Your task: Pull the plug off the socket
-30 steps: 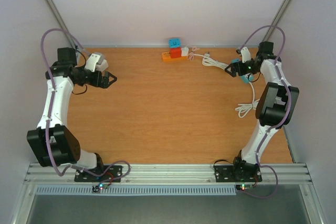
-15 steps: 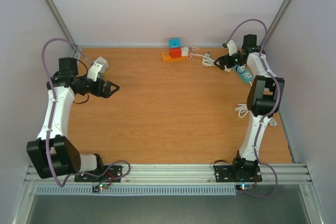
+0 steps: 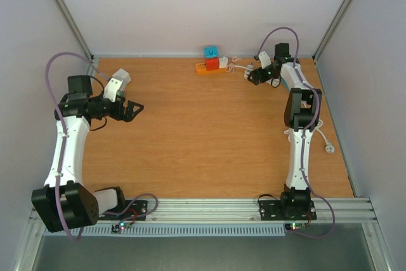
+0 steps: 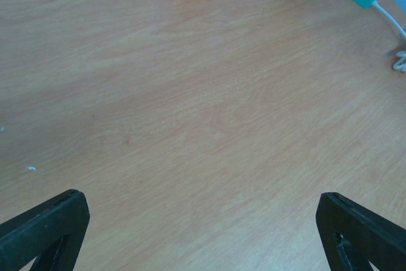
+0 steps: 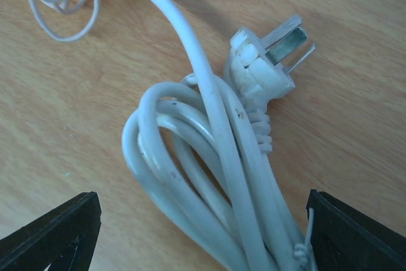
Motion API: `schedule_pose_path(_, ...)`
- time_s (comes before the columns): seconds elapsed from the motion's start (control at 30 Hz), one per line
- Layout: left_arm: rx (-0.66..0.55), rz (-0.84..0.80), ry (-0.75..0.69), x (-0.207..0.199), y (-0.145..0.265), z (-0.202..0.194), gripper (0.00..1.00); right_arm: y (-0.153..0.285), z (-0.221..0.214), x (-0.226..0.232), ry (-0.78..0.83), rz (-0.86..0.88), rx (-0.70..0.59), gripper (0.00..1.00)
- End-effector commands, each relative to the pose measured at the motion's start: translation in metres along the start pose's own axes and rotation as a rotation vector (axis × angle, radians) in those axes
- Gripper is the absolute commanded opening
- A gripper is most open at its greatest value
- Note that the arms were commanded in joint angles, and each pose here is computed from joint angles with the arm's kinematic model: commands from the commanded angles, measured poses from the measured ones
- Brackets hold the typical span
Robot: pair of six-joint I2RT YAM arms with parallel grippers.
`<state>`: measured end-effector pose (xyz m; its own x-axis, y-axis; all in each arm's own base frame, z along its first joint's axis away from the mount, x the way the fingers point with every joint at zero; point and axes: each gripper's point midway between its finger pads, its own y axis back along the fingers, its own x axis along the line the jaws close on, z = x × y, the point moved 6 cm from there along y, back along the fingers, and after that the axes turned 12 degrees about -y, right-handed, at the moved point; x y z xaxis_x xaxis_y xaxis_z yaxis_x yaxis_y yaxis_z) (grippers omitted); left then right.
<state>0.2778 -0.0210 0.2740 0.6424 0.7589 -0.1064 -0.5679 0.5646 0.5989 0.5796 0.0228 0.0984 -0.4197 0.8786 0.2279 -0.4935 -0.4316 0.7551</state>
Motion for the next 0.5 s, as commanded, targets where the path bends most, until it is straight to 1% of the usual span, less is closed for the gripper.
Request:
schedule_pose_path(0.0,-0.083,0.026,-0.004,0.001,0.004,0.013,1.00,-0.014,-0.004,0.002,0.015,-0.022,0.040,0.88)
schedule_pose_path(0.2,-0.081,0.033,0.007,0.006,0.000,0.014,1.00,-0.014,-0.016,0.013,-0.004,0.027,0.072,0.75)
schedule_pose_path(0.47,-0.083,0.056,0.002,0.007,-0.001,0.011,1.00,-0.004,-0.042,0.043,-0.001,0.085,0.094,0.52)
